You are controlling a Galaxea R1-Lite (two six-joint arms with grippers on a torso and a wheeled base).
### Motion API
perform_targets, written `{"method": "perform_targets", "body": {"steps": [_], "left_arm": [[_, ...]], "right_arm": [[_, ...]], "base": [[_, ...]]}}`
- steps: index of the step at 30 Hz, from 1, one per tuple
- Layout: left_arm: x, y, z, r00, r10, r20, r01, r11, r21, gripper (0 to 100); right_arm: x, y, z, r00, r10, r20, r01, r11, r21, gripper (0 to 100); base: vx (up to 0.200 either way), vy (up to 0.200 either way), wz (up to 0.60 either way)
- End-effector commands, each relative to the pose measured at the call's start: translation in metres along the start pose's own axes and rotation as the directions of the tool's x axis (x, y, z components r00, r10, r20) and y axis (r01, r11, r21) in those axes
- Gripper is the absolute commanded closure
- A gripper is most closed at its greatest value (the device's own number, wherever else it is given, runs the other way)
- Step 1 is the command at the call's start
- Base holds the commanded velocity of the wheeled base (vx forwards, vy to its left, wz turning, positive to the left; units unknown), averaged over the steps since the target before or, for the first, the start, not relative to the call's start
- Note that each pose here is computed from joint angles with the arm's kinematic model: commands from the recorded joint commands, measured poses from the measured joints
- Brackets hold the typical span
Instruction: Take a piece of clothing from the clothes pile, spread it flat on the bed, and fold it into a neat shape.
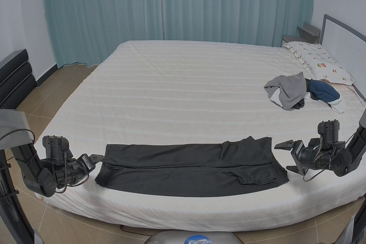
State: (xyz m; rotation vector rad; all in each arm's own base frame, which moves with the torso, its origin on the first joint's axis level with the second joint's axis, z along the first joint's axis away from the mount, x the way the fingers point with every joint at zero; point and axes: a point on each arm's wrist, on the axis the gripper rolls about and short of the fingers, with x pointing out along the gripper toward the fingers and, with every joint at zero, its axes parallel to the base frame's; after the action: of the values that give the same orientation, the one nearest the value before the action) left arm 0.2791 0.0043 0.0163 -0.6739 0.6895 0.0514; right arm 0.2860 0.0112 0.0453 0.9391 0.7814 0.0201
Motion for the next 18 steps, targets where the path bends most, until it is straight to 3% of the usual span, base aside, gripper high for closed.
{"method": "perform_targets", "body": {"steps": [1,11,18], "left_arm": [[0.007,-0.012,0.003,0.997,-0.070,-0.015,0.071,0.995,0.075,0],[0.022,-0.044,-0.018,0.985,-0.144,-0.096,0.156,0.979,0.131,0],[0.043,-0.043,-0.029,0.984,-0.116,-0.137,0.134,0.982,0.129,0]], "right_arm": [[0.002,-0.001,0.000,1.000,-0.004,-0.004,0.004,1.000,0.002,0],[0.003,-0.001,0.000,1.000,-0.005,-0.005,0.005,1.000,0.001,0],[0.003,-0.002,0.000,1.000,-0.005,-0.004,0.005,1.000,0.002,0]], "base": [[0.000,0.000,0.00],[0.000,0.000,0.00],[0.000,0.000,0.00]]}}
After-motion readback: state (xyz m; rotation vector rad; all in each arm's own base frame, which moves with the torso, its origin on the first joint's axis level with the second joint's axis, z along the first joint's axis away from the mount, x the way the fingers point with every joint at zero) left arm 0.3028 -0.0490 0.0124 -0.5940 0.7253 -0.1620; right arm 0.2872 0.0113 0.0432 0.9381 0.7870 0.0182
